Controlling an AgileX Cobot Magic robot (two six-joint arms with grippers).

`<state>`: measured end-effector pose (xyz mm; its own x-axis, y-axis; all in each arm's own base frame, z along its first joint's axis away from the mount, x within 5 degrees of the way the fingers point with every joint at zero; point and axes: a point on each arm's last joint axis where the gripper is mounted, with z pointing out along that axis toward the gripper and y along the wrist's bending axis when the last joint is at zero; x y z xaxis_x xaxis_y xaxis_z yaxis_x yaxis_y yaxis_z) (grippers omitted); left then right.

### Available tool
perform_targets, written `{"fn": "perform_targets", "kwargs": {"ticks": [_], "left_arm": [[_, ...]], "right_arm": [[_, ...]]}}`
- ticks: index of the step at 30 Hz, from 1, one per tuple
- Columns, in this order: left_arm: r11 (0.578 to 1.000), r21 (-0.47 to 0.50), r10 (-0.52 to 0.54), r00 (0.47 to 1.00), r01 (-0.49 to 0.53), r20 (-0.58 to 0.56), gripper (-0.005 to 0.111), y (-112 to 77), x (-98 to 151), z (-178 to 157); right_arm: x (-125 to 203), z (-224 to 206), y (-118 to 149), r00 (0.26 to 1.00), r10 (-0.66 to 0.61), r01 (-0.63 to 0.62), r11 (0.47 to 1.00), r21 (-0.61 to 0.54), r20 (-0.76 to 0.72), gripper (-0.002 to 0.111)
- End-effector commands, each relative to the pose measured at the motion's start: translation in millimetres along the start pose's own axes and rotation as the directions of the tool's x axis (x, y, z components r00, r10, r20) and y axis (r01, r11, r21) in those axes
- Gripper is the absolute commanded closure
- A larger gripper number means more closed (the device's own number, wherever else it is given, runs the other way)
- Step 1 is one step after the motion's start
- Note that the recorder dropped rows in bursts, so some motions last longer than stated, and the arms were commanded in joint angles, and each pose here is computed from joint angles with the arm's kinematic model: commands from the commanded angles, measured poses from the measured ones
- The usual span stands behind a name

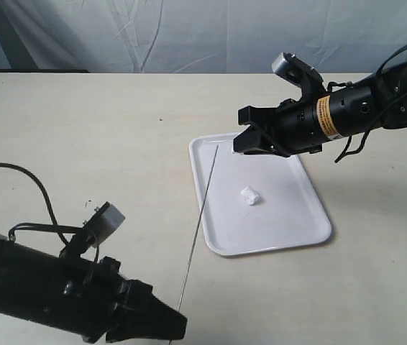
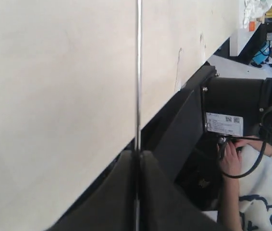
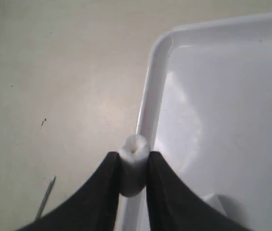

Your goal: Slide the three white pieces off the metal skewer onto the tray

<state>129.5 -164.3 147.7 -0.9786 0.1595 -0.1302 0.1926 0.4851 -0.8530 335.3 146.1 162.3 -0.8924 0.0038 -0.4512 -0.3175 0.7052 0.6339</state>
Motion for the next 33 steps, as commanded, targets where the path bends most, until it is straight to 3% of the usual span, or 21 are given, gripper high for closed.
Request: {"fn": "perform_targets", "kwargs": {"ticks": [1,8,13,19,23,28,33], "left_arm": [[0.999,0.016,0.048,0.998,-0.049,0.038,0.107,-9.7,-12,0],[0.998,-0.063,-0.002,0.994,0.010,0.113,0.107,-9.3,-33,2],[0.998,-0.050,-0.019,0.993,0.026,0.120,0.107,-12.3,-48,8],[0.992,-0.106,-0.058,0.988,0.074,0.145,0.107,-2.3,-72,21],[0.993,-0.078,-0.084,0.990,0.093,0.112,0.107,4.0,-91,39],[0.990,-0.062,-0.120,0.987,0.127,0.103,0.107,13.6,-118,61],[0.981,-0.069,-0.175,0.977,0.184,0.126,0.107,34.6,-142,72]], "right_arm": [[0,-1,3,1.000,-0.007,0.007,0.999,-0.035,-0.018,0.089],[0,-1,2,1.000,-0.007,0.007,1.000,-0.024,-0.012,0.086],[0,-1,2,1.000,-0.002,0.002,1.000,-0.029,-0.015,0.060],[-4,-8,-2,1.000,0.006,-0.005,1.000,-0.017,0.008,0.060],[-12,-26,-10,0.999,0.000,0.002,0.999,-0.039,0.040,0.060],[-19,-55,-17,0.998,0.010,-0.002,0.992,-0.129,0.063,0.060],[-21,-76,-16,0.998,0.014,0.001,0.974,-0.225,0.062,0.060]]}}
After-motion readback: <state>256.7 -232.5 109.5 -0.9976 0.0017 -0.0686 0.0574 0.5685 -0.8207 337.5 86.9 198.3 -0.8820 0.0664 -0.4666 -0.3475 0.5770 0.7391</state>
